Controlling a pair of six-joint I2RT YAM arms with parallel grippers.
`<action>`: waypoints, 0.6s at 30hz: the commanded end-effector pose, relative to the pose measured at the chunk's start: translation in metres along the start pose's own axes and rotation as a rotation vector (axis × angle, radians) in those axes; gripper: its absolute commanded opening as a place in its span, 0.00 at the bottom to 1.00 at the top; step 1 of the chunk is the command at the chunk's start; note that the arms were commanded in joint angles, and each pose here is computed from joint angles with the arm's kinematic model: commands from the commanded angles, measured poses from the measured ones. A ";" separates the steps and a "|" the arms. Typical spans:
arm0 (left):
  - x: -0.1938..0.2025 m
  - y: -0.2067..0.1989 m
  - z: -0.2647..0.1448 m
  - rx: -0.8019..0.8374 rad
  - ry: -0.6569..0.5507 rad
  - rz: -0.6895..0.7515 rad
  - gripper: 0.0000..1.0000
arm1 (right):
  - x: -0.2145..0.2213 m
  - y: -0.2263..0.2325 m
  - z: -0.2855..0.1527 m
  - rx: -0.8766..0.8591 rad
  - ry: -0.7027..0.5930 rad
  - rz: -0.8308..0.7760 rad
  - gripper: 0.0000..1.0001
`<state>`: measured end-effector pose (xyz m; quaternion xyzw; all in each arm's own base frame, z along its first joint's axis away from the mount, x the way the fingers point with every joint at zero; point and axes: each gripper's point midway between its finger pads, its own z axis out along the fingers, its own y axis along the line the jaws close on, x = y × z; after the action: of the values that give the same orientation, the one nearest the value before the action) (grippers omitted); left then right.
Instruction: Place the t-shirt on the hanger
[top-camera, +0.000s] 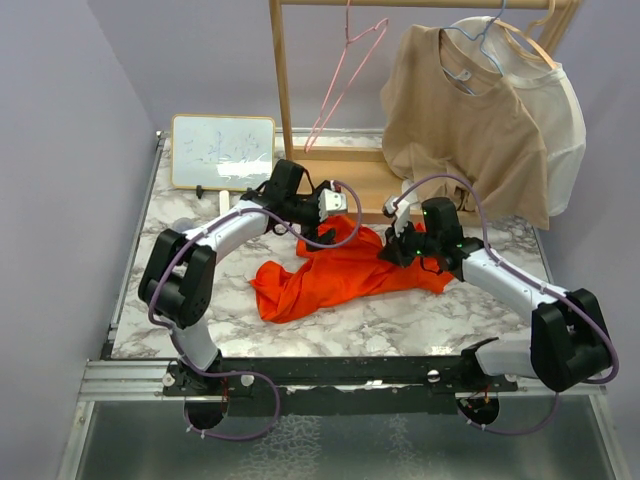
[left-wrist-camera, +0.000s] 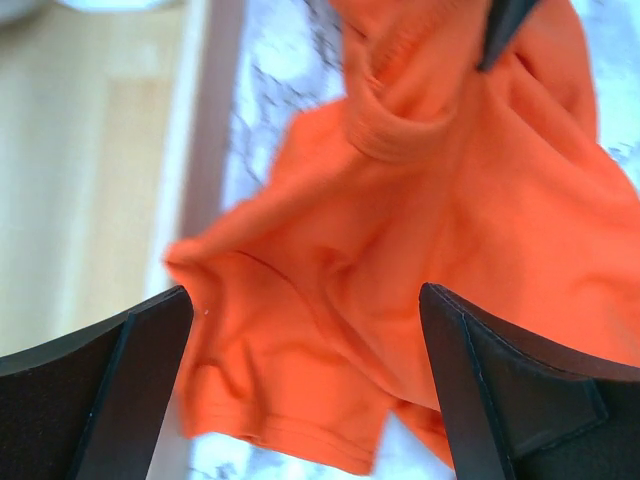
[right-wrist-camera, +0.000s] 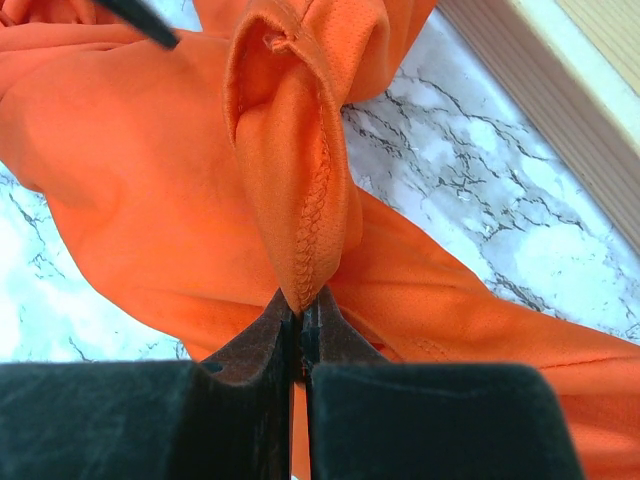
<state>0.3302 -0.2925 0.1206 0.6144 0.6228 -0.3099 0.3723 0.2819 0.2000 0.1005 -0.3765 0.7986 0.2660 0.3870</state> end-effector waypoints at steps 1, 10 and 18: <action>-0.046 0.052 -0.007 -0.154 -0.144 0.189 0.99 | -0.004 -0.003 -0.005 0.023 -0.006 -0.017 0.01; -0.064 0.041 0.007 0.070 -0.247 0.199 0.96 | -0.002 -0.002 -0.009 0.028 0.003 -0.014 0.01; -0.044 -0.011 0.000 0.355 -0.226 0.224 0.92 | -0.002 -0.004 -0.010 0.038 0.022 -0.007 0.01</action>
<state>0.3720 -0.3273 0.1626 0.6728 0.4939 -0.3572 0.4194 0.2764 0.1952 0.0997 -0.3759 0.8051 0.2593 0.3786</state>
